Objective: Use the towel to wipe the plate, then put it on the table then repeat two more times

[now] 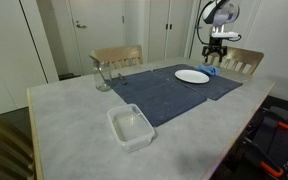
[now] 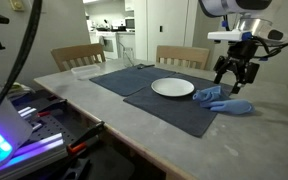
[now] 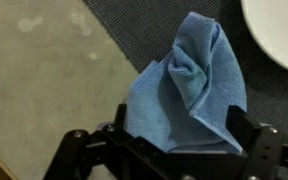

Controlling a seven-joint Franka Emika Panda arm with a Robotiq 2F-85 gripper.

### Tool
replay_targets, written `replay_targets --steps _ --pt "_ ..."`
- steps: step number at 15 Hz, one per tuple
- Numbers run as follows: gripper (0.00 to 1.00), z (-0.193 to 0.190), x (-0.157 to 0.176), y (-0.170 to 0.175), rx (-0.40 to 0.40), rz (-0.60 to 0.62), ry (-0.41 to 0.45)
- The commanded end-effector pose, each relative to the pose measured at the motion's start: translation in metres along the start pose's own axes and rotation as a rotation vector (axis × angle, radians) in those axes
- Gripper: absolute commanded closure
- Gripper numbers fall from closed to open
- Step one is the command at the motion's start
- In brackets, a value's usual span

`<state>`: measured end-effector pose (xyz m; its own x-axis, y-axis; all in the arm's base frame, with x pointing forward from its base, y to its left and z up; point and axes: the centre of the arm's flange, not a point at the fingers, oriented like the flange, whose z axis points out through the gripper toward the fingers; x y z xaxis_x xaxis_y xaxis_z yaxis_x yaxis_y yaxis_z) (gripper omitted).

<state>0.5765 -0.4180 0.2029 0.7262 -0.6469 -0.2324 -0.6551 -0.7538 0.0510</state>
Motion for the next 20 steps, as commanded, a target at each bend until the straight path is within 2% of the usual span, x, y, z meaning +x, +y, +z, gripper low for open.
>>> replay_targets --steps 1,4,5,9,16,20 --pt "0.00 0.007 0.001 -0.003 0.096 -0.076 -0.038" --pt "0.00 0.011 -0.005 -0.013 0.094 -0.213 -0.036" --pt "0.00 0.006 -0.003 -0.011 0.073 -0.144 -0.019" --pt "0.00 0.008 -0.003 -0.017 0.079 -0.191 -0.021" --pt "0.00 0.016 0.000 -0.016 0.038 -0.290 0.049" --pt "0.00 0.024 0.001 -0.009 0.007 -0.326 0.047"
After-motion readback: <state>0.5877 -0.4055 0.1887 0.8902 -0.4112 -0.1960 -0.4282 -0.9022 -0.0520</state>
